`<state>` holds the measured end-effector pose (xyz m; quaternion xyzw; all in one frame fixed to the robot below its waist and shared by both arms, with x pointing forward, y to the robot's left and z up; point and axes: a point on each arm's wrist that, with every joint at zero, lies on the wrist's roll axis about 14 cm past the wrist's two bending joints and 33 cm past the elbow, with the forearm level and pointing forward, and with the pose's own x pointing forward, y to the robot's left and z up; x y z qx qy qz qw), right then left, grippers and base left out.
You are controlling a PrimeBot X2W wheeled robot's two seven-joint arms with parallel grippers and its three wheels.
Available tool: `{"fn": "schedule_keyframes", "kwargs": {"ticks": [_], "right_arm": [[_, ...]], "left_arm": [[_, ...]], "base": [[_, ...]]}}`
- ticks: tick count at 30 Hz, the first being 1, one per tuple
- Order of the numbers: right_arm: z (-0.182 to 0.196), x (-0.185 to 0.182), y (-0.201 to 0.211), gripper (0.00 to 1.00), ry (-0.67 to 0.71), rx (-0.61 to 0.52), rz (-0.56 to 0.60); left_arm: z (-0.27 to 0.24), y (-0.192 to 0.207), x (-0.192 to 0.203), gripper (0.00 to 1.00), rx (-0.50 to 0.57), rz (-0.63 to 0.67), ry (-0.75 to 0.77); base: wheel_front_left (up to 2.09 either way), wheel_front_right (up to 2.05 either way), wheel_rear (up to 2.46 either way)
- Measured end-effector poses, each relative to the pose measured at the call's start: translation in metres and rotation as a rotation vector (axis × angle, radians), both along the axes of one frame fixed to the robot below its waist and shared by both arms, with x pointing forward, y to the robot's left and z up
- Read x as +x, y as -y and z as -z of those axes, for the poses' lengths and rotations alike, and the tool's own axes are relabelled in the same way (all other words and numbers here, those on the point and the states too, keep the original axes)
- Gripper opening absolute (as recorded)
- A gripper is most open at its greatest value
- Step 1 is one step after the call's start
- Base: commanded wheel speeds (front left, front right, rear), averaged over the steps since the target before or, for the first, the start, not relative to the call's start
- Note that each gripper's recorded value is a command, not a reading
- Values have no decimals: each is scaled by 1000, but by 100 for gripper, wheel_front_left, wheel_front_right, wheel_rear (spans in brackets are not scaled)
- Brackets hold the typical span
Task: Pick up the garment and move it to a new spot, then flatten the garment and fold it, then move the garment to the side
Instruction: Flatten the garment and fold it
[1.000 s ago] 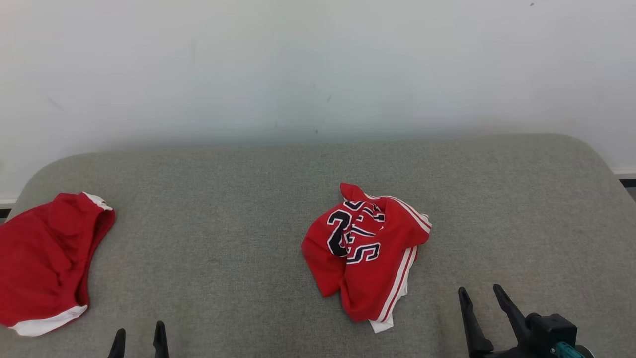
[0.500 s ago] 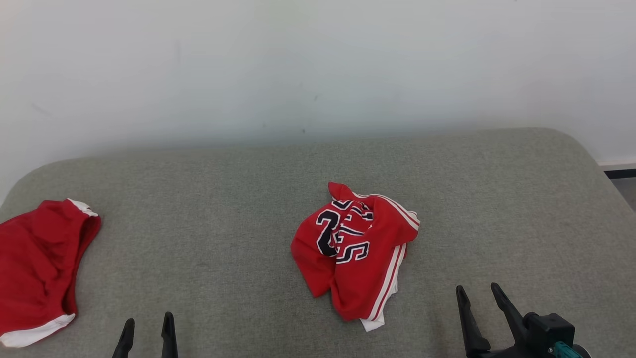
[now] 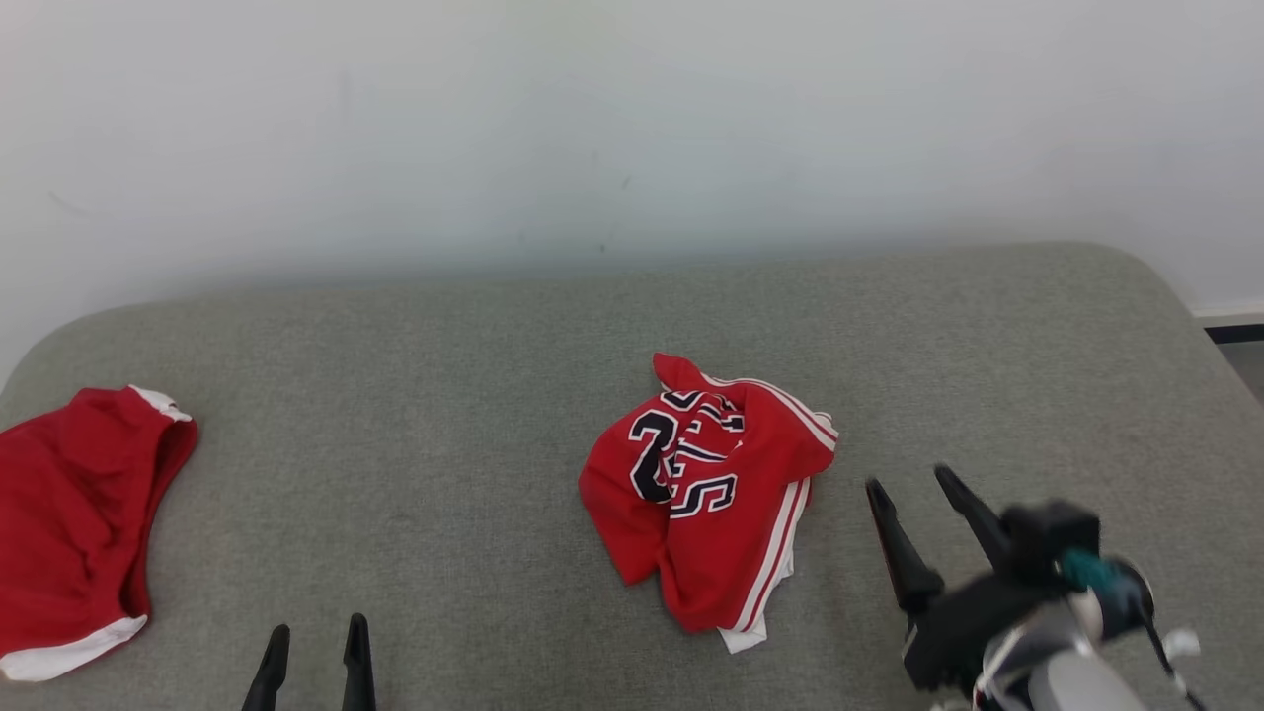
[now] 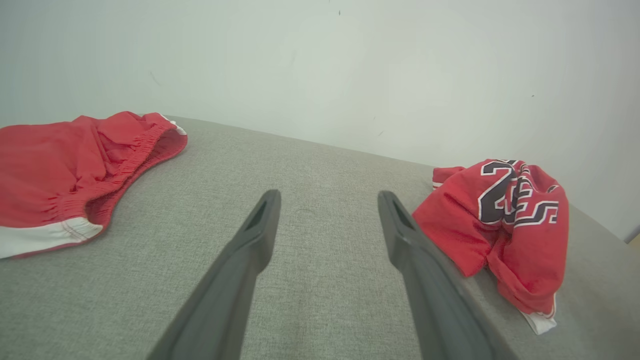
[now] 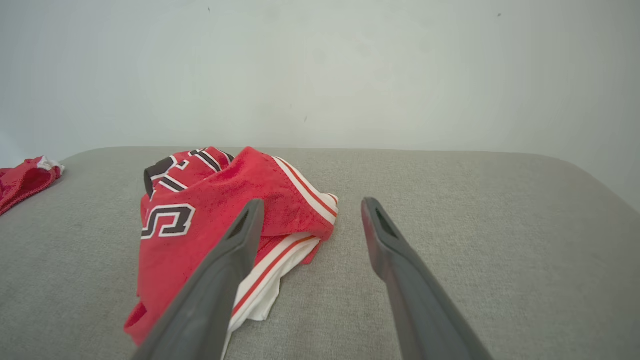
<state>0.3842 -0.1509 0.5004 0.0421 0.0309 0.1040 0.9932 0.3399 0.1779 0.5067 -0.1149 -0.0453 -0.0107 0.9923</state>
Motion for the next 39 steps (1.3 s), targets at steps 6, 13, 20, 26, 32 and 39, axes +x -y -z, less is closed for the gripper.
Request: {"fn": "schedule_keyframes", "kwargs": {"ticks": [6, 13, 20, 26, 32, 39], "right_arm": [[-20, 44, -20, 100, -96, -84, -124], [-15, 87, -36, 100, -327, -110, -207], [1, 107, -56, 100, -478, -91, -261], [24, 112, -58, 100, -587, -106, -271], [44, 106, -66, 100, -682, -92, -293], [40, 100, -84, 0, -630, -137, -364]], "left_arm": [[3, 2, -1, 100, -12, -1, -11], [0, 3, 7, 100, -19, -2, -1], [5, -5, 6, 100, -14, -18, -19], [11, -12, 3, 100, -9, -37, -38], [17, -18, -1, 100, -8, -54, -56], [18, -21, -3, 100, -9, -61, -60]], "base": [[0, 0, 0], [0, 0, 0], [0, 0, 0], [0, 0, 0], [0, 0, 0], [0, 0, 0]]}}
